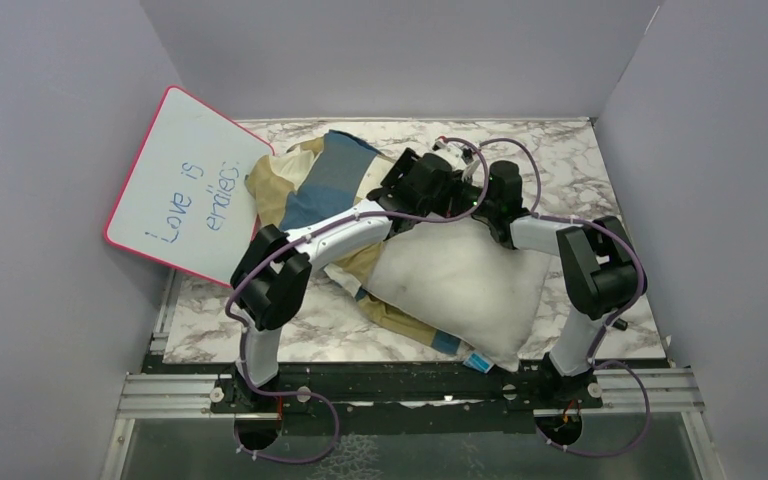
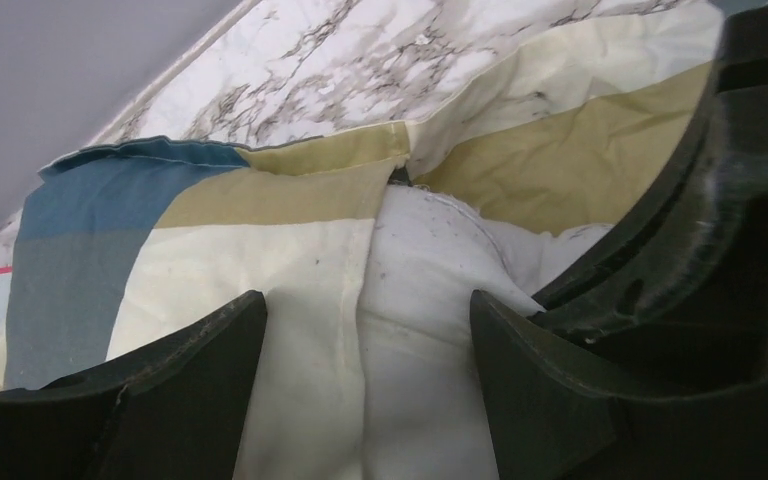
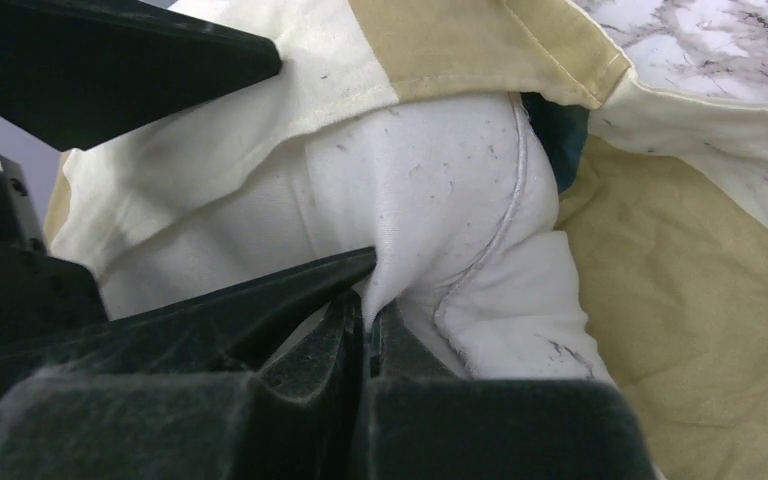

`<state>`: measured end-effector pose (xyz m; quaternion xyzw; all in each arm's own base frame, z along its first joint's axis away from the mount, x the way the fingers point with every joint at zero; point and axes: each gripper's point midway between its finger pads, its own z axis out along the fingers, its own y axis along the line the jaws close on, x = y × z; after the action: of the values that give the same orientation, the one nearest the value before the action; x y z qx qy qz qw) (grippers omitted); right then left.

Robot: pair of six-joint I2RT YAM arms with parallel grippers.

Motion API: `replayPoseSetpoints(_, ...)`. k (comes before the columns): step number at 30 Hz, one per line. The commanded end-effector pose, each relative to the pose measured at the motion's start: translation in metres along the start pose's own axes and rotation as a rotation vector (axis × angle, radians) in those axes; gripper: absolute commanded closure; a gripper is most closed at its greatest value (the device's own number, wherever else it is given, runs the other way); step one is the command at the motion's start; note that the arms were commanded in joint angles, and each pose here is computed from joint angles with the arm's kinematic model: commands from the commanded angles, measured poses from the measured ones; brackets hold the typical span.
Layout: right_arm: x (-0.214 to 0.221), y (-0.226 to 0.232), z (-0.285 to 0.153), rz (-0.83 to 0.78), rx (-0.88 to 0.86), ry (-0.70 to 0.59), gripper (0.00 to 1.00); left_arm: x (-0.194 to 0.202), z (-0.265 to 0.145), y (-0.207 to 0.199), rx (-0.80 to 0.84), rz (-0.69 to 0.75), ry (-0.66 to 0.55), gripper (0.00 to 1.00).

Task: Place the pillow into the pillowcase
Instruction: Stuff the pillow into the pillowcase.

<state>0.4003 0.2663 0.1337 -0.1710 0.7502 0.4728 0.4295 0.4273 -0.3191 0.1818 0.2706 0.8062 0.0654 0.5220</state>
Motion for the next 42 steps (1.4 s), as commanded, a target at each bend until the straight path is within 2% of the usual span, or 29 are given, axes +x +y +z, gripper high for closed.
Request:
replayPoseSetpoints(1, 0.015, 0.023, 0.000, 0.023, -0.077, 0.049, 1.00, 0.003, 0.007, 0.025, -0.125, 0.084, 0.030, 0.27)
replayPoseSetpoints(5, 0.018, 0.022, 0.000, 0.024, -0.078, 0.049, 1.00, 0.005, 0.012, 0.032, -0.179, 0.127, -0.001, 0.31)
replayPoseSetpoints(8, 0.021, 0.021, 0.001, 0.028, -0.077, 0.056, 1.00, 0.005, 0.013, 0.041, -0.239, 0.154, 0.008, 0.39)
replayPoseSetpoints(15, 0.022, 0.020, 0.001, 0.031, -0.071, 0.063, 1.00, 0.010, 0.019, 0.041, -0.252, 0.195, 0.020, 0.55)
replayPoseSetpoints(17, 0.021, 0.019, 0.001, 0.035, -0.072, 0.058, 1.00, 0.010, 0.022, 0.036, -0.232, 0.206, 0.025, 0.67)
replayPoseSetpoints(19, 0.021, 0.020, 0.002, 0.050, -0.074, 0.052, 1.00, 0.005, 0.023, 0.027, -0.180, 0.183, 0.010, 0.91)
replayPoseSetpoints(20, 0.020, 0.020, 0.003, 0.056, -0.076, 0.046, 1.00, -0.001, 0.021, 0.020, -0.145, 0.167, -0.008, 1.00)
replayPoseSetpoints(24, 0.012, 0.019, 0.004, 0.075, -0.068, -0.010, 1.00, -0.033, -0.001, -0.021, 0.094, 0.068, -0.122, 1.00)
replayPoseSetpoints(27, 0.006, 0.021, 0.004, 0.117, -0.073, -0.062, 1.00, -0.054, -0.029, -0.054, 0.321, -0.148, -0.214, 1.00)
replayPoseSetpoints(29, 0.008, 0.024, 0.004, 0.154, -0.078, -0.089, 1.00, -0.071, -0.052, -0.068, 0.453, -0.311, -0.328, 1.00)
replayPoseSetpoints(31, 0.015, 0.023, 0.001, 0.186, -0.068, -0.105, 1.00, -0.063, -0.063, -0.078, 0.524, -0.403, -0.363, 1.00)
replayPoseSetpoints(35, 0.019, 0.021, -0.001, 0.207, -0.064, -0.129, 1.00, -0.045, -0.053, -0.088, 0.531, -0.417, -0.324, 1.00)
replayPoseSetpoints(42, 0.007, 0.013, -0.002, 0.249, 0.000, -0.191, 1.00, -0.068, -0.049, -0.097, 0.588, -0.413, -0.364, 1.00)
